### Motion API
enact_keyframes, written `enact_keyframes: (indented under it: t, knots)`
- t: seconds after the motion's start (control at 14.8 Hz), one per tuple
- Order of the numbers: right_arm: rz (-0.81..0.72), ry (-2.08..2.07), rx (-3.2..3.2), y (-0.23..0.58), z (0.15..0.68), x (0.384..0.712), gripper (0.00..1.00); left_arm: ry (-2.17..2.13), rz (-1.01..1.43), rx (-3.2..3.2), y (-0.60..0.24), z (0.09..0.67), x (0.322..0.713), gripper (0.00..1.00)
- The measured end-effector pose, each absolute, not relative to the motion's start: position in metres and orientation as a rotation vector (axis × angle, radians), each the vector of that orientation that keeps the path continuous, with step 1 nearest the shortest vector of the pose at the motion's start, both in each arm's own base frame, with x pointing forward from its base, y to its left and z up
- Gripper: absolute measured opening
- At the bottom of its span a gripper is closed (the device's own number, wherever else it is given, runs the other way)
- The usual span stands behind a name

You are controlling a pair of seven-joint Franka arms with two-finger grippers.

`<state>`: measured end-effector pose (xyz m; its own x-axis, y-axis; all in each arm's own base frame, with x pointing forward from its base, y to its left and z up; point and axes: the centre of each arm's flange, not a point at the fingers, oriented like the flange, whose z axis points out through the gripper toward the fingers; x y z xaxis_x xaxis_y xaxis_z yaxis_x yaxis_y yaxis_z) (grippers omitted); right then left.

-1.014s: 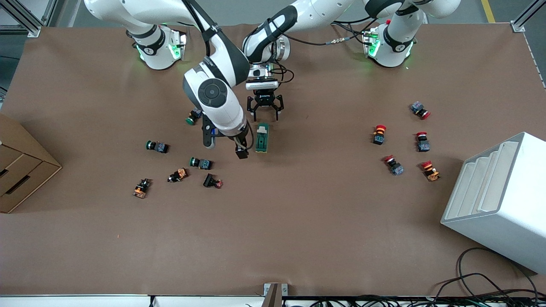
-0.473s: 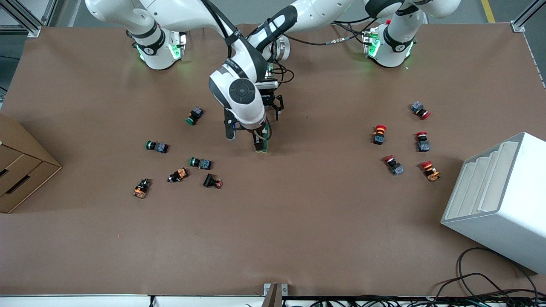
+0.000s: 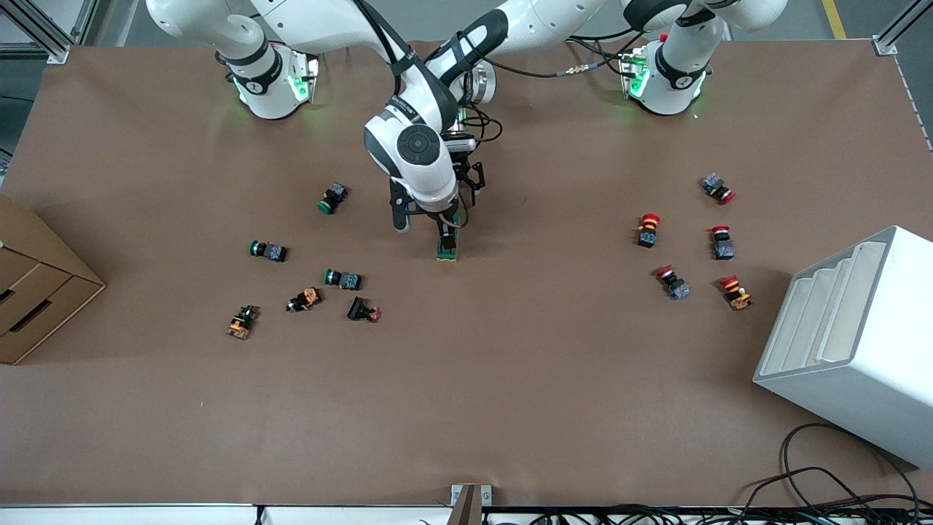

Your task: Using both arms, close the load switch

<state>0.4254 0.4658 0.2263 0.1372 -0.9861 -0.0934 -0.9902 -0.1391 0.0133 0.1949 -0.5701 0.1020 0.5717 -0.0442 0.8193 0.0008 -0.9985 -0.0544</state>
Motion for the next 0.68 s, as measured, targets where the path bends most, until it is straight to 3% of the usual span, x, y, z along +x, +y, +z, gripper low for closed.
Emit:
enact_keyframes:
  t: [0.68]
  knots:
    - [0.060,1.965,-2.334,0.467,0.203,0.427,1.00,0.018,-1.443,-2.743,-0.574,0.106,0.200,1.00]
